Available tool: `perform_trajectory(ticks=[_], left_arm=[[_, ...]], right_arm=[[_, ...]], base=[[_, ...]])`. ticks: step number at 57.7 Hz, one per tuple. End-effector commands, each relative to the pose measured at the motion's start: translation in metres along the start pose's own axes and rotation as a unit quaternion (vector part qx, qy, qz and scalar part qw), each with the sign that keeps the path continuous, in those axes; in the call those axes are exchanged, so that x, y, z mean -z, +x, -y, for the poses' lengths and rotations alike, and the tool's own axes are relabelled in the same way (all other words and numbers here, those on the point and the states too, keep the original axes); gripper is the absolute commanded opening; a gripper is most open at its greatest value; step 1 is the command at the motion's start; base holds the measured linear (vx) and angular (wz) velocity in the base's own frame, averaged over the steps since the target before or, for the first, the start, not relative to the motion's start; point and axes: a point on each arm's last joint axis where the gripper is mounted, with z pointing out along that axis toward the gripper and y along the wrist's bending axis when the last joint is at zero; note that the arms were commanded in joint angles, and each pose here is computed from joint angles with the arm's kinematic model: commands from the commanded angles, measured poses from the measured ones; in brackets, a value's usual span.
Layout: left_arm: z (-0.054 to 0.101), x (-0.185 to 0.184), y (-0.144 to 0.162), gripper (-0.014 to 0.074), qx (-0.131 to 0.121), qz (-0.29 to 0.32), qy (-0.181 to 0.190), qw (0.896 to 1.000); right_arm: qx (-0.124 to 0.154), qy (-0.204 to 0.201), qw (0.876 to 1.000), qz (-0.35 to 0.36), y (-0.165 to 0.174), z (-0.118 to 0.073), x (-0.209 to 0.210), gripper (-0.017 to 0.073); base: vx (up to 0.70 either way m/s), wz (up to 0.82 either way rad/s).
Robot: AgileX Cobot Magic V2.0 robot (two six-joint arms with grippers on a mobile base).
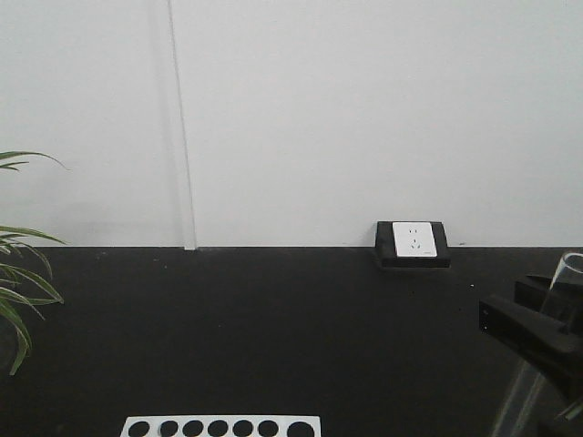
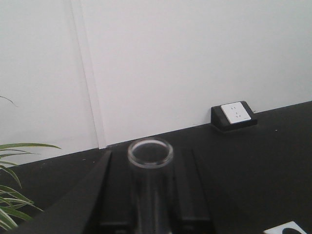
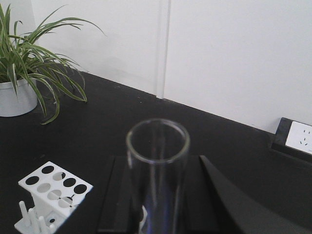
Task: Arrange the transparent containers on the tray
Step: 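Drive the base to the counter with the yellow tray, holding both tubes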
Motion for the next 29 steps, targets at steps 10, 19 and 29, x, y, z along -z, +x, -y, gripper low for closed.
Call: perform_trajectory(ticks=[10,19,29], left_arm=[[0.0012,0.0046,-0.0199,0.0174,0.001,0.061,0.006,0.998],[0.0012,0.0046,-0.0199,0.0174,0.001,0.061,0.006,0.998],[0.0013,0.0046,-0.0200,0.0174,0.001,0.062,0.006,0.998]], right_arm=[[0.005,0.005,0.998,0.057,-0.0171,0.0015,0.0049,-0.0011],[0.005,0.005,0.998,0.057,-0.0171,0.0015,0.0049,-0.0011],[0.005,0.005,0.998,0.057,-0.0171,0.0015,0.0049,-0.0011]], base=[[0.00,0.00],[0.00,0.00],[-0.01,0.02]])
